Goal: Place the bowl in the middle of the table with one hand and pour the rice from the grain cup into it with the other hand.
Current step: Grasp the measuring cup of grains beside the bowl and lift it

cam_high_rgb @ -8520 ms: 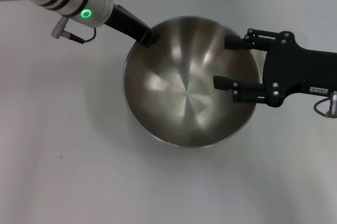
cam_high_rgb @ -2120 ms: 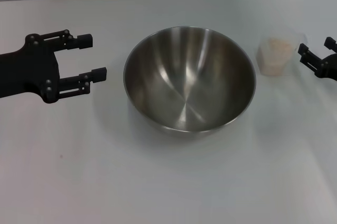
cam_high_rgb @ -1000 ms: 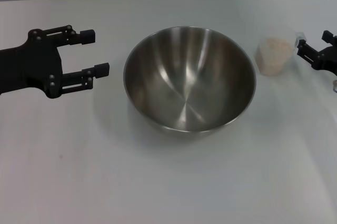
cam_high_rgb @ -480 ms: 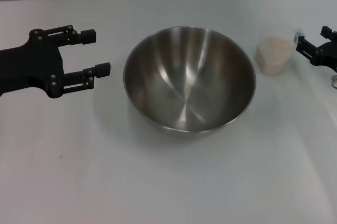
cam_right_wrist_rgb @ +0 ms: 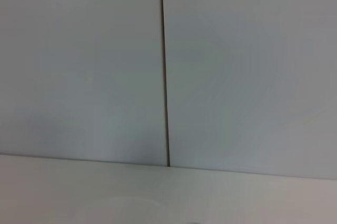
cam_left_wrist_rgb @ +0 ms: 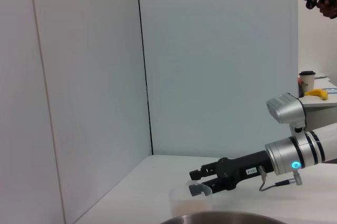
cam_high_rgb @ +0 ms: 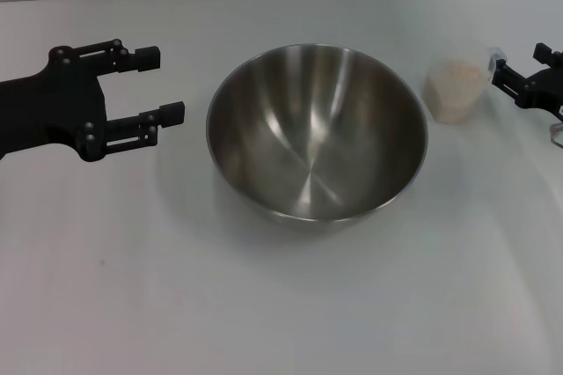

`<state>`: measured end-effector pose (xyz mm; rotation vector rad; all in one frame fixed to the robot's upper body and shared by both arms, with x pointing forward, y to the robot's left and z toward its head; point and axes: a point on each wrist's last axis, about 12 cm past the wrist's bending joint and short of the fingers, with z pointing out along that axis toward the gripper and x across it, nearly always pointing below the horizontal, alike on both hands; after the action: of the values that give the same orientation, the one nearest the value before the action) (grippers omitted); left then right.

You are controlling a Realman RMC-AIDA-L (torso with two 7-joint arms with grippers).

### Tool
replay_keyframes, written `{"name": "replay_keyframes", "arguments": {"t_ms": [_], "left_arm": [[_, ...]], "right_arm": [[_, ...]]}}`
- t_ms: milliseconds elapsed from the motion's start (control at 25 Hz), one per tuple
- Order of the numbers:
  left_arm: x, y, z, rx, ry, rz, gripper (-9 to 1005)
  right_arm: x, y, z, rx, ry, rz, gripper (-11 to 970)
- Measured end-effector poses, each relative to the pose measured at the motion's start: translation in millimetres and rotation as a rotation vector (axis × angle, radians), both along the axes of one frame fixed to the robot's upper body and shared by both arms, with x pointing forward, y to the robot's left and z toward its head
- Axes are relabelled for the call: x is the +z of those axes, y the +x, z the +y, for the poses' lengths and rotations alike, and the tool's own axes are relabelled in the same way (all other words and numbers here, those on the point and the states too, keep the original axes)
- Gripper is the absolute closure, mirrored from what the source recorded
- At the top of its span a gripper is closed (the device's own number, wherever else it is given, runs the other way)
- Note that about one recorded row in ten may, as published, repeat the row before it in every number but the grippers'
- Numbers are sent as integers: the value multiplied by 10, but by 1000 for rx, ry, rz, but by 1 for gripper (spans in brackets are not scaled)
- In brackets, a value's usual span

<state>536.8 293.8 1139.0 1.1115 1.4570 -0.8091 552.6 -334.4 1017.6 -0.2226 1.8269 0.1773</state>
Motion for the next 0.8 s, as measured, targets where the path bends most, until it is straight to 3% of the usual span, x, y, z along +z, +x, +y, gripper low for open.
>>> {"name": "replay_keyframes", "arguments": {"t_ms": [760, 800], "left_arm": [[3, 21, 2, 6, 10, -1, 301], [3, 21, 4, 6, 10, -1, 301]], "right_arm": [[-1, 57, 68, 35, -42, 13, 364], [-2, 57, 70, 35, -42, 13, 422]]}}
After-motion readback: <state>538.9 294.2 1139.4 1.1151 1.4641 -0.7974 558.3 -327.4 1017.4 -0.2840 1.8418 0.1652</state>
